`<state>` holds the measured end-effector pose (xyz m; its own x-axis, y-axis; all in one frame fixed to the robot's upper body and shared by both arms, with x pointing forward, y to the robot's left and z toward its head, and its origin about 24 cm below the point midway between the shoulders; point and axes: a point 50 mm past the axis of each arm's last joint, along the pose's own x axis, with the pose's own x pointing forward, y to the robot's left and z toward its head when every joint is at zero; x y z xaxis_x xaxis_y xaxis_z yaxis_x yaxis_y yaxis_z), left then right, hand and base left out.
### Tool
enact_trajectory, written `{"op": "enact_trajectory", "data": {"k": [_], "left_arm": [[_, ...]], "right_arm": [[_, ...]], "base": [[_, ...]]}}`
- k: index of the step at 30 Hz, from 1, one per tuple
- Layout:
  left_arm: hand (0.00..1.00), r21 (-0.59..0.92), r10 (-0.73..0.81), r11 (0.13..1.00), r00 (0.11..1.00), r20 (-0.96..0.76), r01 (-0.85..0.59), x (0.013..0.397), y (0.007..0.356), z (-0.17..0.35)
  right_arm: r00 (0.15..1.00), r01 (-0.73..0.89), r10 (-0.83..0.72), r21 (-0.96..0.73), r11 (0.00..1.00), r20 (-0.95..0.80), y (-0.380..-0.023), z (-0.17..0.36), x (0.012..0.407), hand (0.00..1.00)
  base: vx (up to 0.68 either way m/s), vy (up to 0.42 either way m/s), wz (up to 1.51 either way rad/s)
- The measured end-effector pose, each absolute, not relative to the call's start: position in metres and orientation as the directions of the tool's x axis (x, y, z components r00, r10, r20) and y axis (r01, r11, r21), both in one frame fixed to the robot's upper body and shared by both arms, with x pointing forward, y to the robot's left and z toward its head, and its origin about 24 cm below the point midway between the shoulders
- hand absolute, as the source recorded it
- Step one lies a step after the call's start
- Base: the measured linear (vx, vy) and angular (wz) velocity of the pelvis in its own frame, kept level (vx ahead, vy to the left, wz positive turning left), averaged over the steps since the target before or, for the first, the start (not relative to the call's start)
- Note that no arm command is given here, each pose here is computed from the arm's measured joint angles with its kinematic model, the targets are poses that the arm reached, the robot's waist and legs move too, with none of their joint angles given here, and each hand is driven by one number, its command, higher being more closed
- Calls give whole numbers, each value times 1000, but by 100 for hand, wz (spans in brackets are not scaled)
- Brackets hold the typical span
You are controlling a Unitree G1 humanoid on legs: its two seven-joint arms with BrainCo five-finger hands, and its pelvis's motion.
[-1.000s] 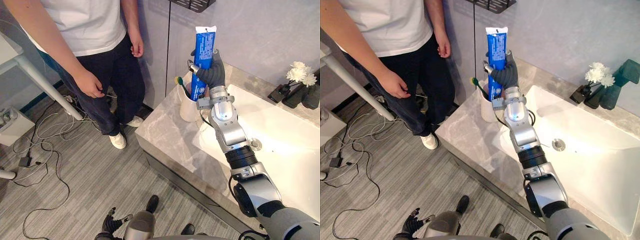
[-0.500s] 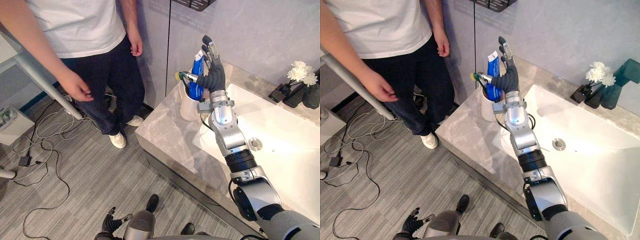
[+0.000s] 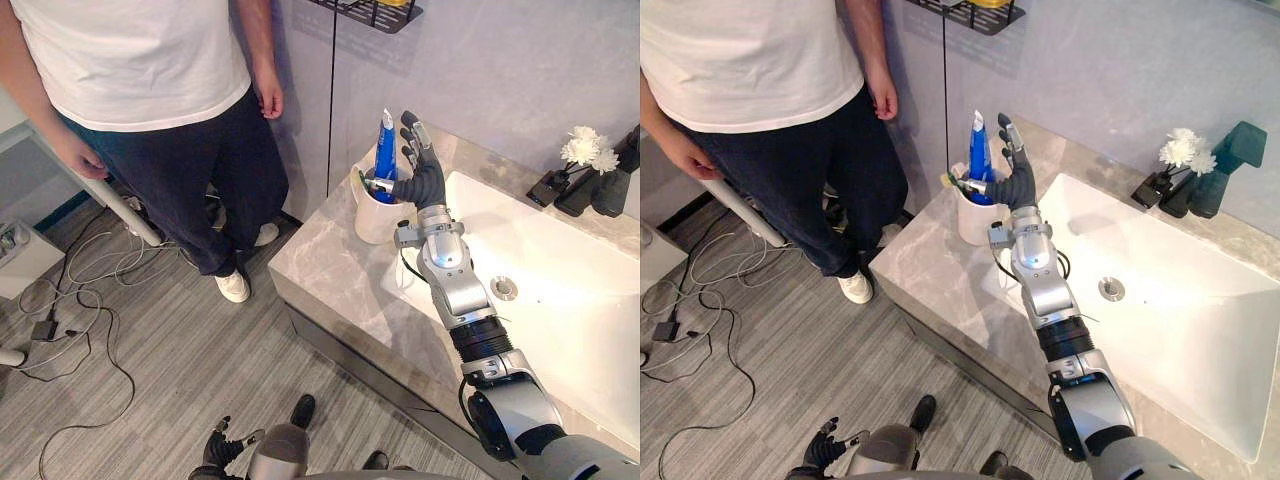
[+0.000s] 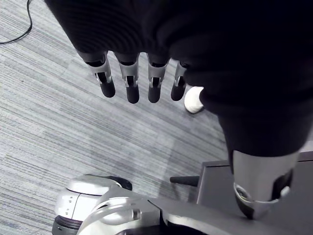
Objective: Organize washtable
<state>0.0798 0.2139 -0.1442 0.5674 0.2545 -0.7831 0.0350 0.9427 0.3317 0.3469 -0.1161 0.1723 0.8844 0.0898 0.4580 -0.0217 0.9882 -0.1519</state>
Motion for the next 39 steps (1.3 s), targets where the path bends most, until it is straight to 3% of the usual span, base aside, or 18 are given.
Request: {"op": "enact_trajectory", "data": {"k": [16, 21, 27, 30, 34, 37, 39], "left_arm": [[0, 319, 252, 946, 509, -823, 48, 65, 217, -151], [0, 320, 253, 946, 508, -823, 47, 65, 217, -151], [0, 314, 250, 948, 487, -837, 54, 59, 218, -153], [0, 305, 243, 951, 471, -848, 58, 52, 218, -154], [0, 289, 243, 956, 436, -866, 42, 41, 217, -157], [0, 279, 240, 959, 413, -879, 38, 34, 214, -159], [0, 268, 235, 963, 411, -881, 24, 34, 209, -160]], "right_arm": [[804, -39, 91, -102, 994, 587, -124, 204, 329, 0], [685, 17, 96, -148, 989, 722, -145, 238, 308, 0], [493, 265, -30, -117, 957, 869, -213, 273, 261, 0], [380, 446, -158, -31, 894, 911, -261, 280, 225, 0], [183, 728, -395, 146, 670, 900, -326, 268, 167, 0], [102, 843, -509, 197, 501, 855, -354, 251, 136, 0], [98, 897, -560, 172, 408, 823, -369, 236, 120, 0]], "base": [[-25, -5, -5], [-12, -3, -6], [-12, -3, -6], [-29, -2, -26], [-16, 16, -31], [-11, 26, -31], [7, 28, -46]]}}
